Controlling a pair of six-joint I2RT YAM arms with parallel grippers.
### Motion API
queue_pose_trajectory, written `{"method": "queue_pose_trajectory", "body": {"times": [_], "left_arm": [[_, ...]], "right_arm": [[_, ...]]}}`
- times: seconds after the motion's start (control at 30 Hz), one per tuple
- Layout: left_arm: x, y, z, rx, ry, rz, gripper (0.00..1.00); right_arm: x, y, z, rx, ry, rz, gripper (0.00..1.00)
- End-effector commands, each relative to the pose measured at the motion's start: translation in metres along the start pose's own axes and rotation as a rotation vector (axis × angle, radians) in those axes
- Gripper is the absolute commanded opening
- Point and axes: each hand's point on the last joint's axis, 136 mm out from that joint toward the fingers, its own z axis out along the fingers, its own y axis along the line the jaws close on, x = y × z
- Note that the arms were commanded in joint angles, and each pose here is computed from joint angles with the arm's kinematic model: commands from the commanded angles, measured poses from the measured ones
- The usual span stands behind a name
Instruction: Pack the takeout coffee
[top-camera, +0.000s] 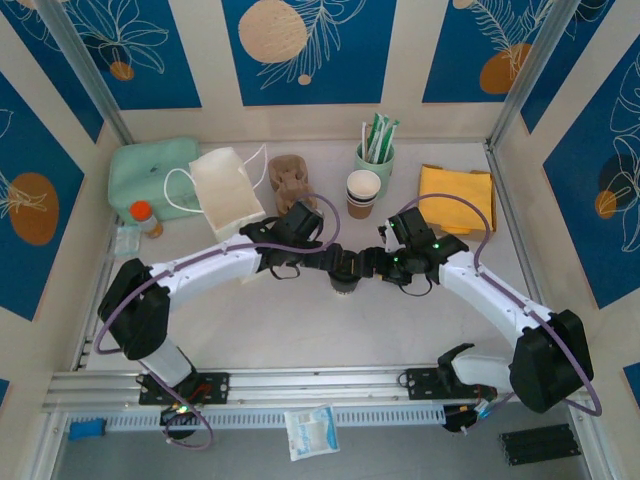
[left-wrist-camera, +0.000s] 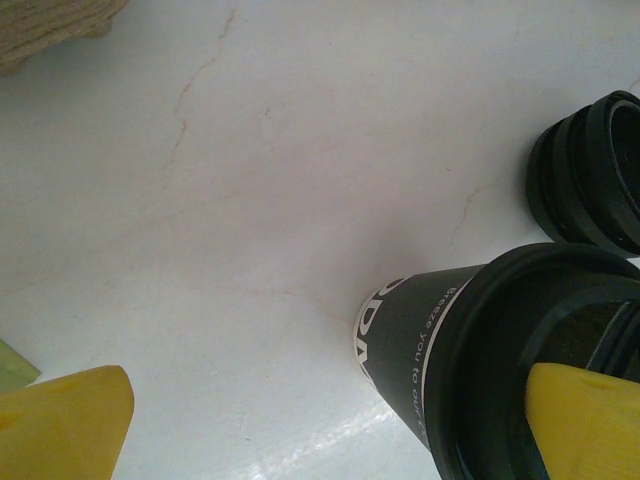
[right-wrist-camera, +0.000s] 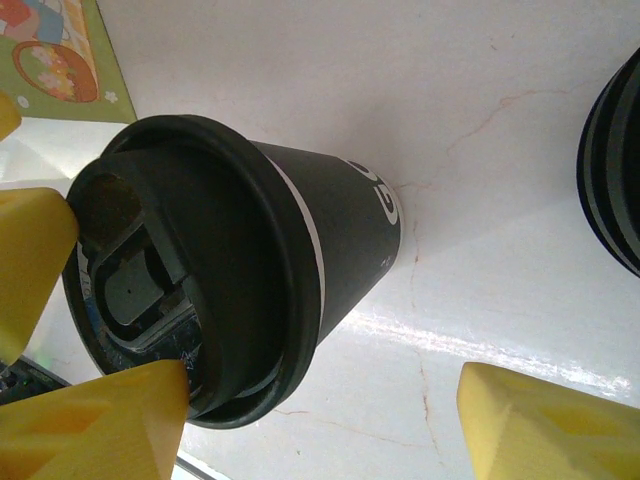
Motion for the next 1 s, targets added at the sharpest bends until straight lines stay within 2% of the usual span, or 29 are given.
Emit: {"method": "queue_pose_trajectory", "body": {"times": [0.0, 0.3, 0.97], "left_arm": [[0.009, 0.014, 0.007, -0.036, 0.018, -0.007, 0.99], [0.026, 0.02, 0.015, -0.028, 0.038, -0.037, 1.0], [-0.034, -0.023, -0.046, 0.098, -0.082, 0.01, 0.99]], "right_arm": [[0.006, -0.01, 0.006, 0.022, 0.018, 0.012, 0.71], [0.019, -0.024, 0.016, 0.041, 0.045, 0.043, 0.71], [-0.017, 0.027, -0.046, -0.035, -0.077, -0.08, 0.77]]}}
